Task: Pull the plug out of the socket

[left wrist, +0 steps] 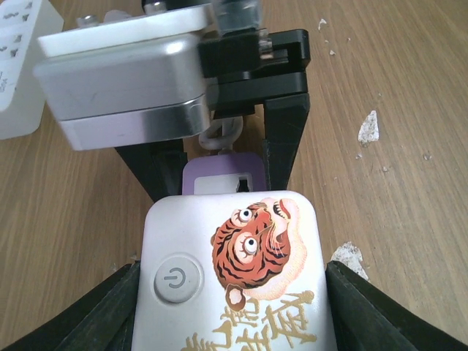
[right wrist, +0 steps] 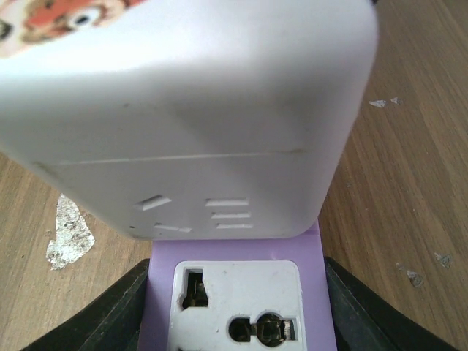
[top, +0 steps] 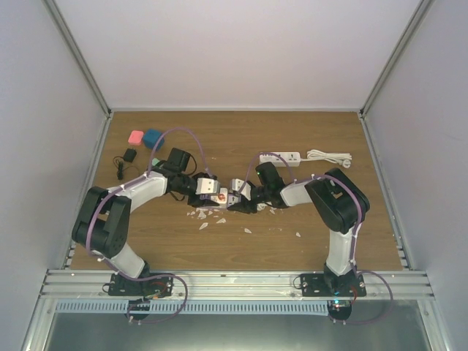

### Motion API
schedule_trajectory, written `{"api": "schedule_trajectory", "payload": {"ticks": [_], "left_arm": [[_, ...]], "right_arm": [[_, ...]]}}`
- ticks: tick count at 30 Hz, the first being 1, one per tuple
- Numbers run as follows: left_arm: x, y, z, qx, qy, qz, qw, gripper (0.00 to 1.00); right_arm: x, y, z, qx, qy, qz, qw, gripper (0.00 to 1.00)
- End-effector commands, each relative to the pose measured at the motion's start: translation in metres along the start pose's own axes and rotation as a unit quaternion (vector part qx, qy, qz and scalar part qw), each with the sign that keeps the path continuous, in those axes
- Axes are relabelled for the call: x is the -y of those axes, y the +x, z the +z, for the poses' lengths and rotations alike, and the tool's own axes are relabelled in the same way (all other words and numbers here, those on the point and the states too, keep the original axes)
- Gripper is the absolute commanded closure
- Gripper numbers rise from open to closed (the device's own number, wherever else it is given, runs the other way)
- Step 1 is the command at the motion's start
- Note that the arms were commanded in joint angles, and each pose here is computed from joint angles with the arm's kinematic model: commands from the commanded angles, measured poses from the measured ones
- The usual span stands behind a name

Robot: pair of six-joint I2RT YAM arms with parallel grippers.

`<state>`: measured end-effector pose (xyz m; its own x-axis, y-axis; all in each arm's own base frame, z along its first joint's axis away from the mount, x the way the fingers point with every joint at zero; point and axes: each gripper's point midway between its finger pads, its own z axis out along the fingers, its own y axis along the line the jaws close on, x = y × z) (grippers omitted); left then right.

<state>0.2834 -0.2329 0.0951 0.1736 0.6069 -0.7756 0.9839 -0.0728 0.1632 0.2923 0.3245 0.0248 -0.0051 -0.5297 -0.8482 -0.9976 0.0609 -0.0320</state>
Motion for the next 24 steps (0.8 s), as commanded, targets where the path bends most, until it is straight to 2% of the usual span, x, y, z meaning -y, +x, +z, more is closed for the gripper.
{"api": "schedule_trajectory", "payload": {"ticks": [1,4,10,15,24], "left_arm": [[0.026,-0.013,-0.001,0.012,0.015,0.055,0.998,0.69],[0.026,-0.011,0.0,0.006,0.011,0.053,0.999,0.69],[0.001,-0.019,-0.006,0.039,0.006,-0.024,0.999,0.69],[-0.011,-0.022,-0.01,0.055,0.009,-0.058,0.997,0.69],[0.016,-0.029,-0.008,0.045,0.019,0.02,0.999,0.69]], "right_arm": [[0.012,0.041,0.001,-0.066,0.036,0.05,0.996,0.88],[0.012,0.041,0.001,-0.067,0.035,0.051,0.996,0.88],[0.013,0.045,0.003,-0.074,0.035,0.057,0.995,0.88],[0.013,0.047,0.006,-0.078,0.029,0.063,0.995,0.88],[0.012,0.048,0.007,-0.079,0.026,0.065,0.994,0.88]]}}
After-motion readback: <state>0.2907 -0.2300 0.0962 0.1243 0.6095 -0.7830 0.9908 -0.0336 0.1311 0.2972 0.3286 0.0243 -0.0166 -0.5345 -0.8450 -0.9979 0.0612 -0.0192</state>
